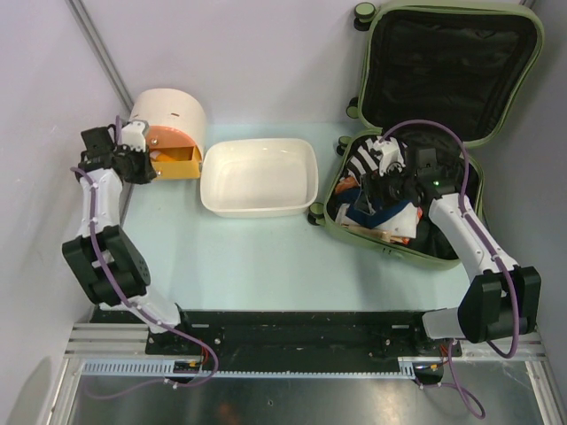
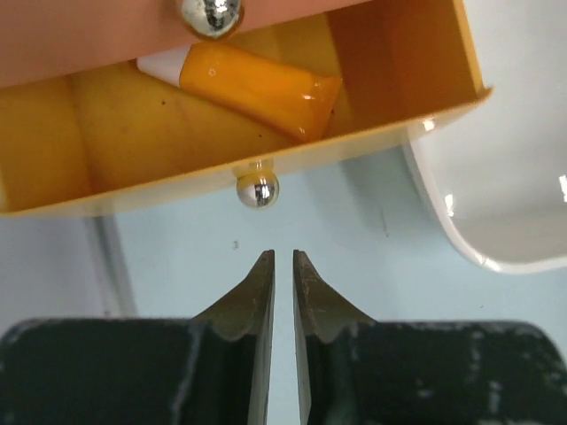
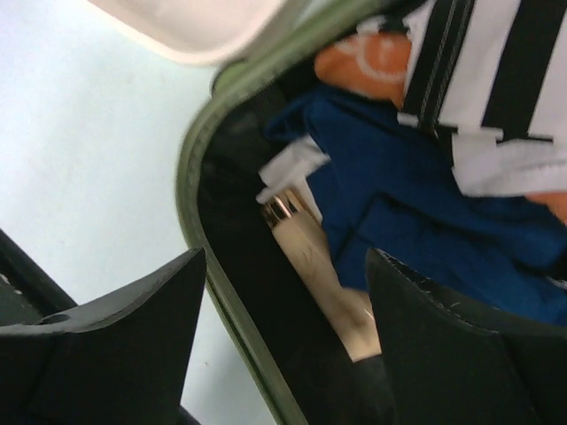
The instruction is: Open, take out, and arrange the luggage
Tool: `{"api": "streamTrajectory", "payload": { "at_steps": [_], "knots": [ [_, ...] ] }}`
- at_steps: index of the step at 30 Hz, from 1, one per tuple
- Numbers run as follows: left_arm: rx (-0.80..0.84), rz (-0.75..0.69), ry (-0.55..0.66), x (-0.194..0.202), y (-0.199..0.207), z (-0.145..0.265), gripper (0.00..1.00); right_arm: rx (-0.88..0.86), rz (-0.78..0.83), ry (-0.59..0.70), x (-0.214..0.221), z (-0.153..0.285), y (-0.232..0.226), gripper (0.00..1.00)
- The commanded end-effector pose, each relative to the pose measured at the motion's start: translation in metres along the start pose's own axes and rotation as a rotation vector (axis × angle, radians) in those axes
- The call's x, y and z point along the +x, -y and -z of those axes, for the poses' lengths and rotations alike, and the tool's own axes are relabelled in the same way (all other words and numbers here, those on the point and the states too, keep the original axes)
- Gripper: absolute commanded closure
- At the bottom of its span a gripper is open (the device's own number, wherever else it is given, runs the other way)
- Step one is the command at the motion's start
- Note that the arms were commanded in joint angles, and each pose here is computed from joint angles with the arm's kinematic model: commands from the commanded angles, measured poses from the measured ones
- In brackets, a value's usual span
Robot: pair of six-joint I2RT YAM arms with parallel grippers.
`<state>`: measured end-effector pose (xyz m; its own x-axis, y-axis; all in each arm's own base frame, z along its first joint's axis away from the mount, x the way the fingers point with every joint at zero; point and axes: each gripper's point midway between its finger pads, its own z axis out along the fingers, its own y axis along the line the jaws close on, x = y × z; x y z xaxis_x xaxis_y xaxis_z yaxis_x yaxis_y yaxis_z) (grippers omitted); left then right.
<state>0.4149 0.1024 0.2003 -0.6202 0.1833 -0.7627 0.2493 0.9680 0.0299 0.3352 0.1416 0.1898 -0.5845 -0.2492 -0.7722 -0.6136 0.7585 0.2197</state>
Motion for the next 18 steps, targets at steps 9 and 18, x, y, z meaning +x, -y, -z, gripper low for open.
{"api": "streamTrajectory", "payload": {
  "at_steps": [9,18],
  "knots": [
    [-0.02,0.243,0.143,-0.04,-0.027,-0.068,0.82,0.069,0.013,-0.277,0.075,0.011,0.017,0.61],
    [0.007,0.153,0.182,-0.068,-0.024,-0.081,0.75,0.098,0.073,-0.385,0.113,-0.01,0.037,0.53]
  ]
}}
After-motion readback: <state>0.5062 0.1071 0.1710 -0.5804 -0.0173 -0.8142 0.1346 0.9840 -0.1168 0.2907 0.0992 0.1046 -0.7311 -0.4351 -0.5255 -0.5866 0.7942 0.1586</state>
